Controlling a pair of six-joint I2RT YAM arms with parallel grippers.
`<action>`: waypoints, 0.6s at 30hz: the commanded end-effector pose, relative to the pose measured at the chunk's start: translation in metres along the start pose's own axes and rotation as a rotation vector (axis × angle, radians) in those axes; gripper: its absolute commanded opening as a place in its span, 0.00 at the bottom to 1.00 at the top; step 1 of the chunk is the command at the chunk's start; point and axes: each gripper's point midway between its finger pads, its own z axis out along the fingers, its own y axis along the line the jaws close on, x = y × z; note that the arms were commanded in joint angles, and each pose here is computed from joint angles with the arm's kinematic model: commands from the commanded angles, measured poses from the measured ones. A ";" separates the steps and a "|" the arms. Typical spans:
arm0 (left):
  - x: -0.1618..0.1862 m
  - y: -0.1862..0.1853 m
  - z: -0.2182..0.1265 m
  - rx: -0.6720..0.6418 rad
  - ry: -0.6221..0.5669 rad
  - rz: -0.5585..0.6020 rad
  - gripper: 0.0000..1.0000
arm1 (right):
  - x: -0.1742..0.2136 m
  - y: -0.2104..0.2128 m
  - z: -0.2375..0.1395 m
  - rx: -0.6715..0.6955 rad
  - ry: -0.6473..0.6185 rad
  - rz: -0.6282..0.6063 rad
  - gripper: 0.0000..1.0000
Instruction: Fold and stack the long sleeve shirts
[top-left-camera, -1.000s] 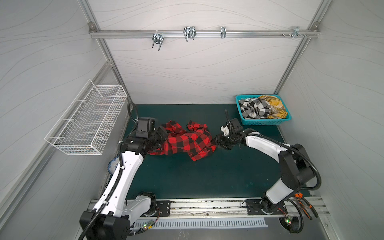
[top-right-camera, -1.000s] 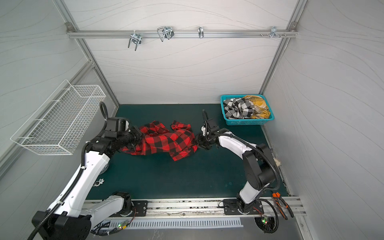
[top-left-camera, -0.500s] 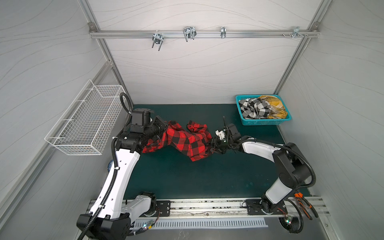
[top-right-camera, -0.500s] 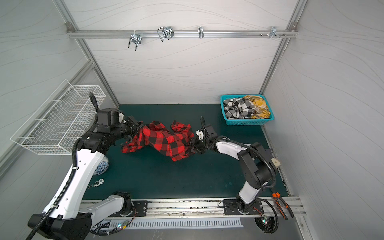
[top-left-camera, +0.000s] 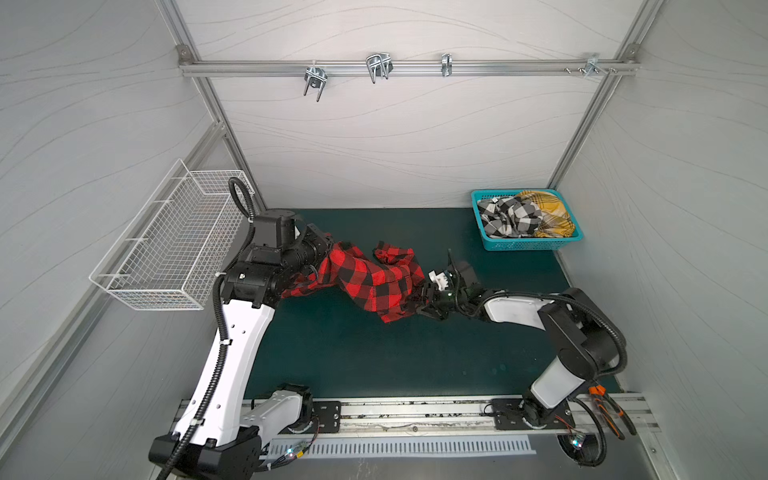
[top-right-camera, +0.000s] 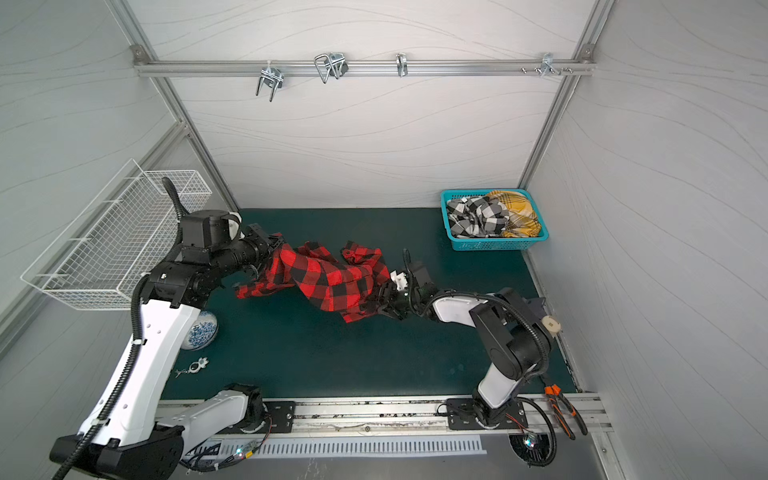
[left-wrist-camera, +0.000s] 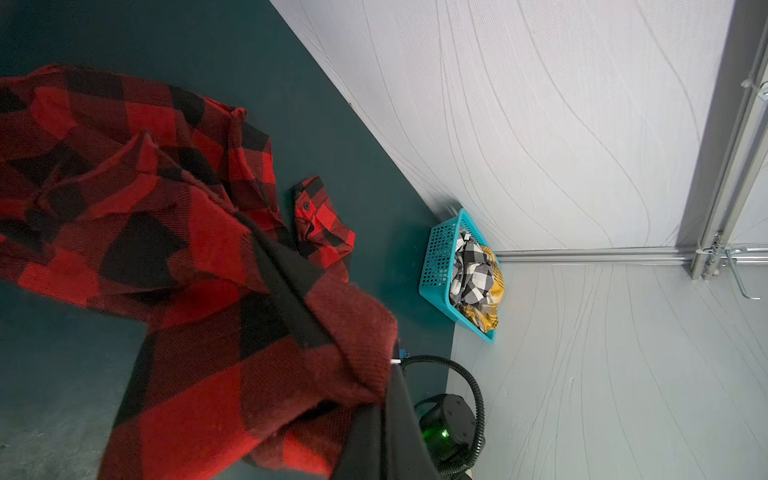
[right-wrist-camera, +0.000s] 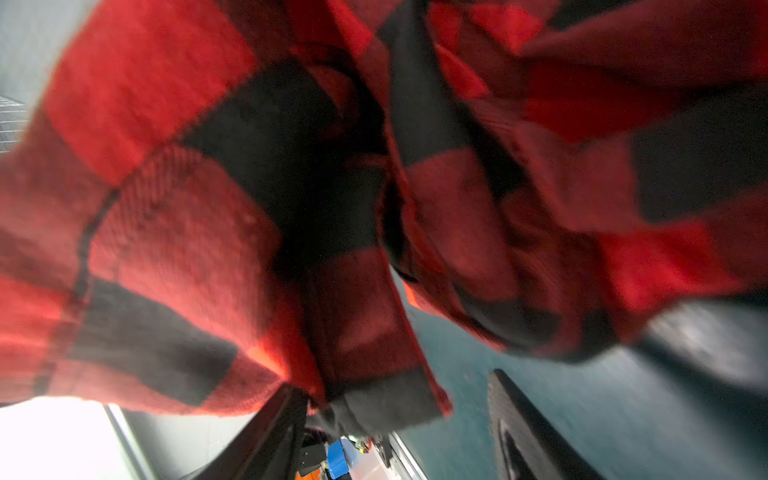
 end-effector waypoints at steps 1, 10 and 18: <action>-0.011 -0.018 -0.017 0.058 -0.050 0.000 0.00 | -0.007 0.024 0.012 -0.110 0.002 -0.001 0.69; -0.016 0.007 -0.007 -0.022 -0.083 0.018 0.00 | -0.015 0.031 0.009 -0.114 -0.003 -0.009 0.10; -0.051 0.016 0.043 -0.114 -0.102 0.016 0.00 | -0.146 0.118 -0.141 0.034 -0.299 -0.188 0.00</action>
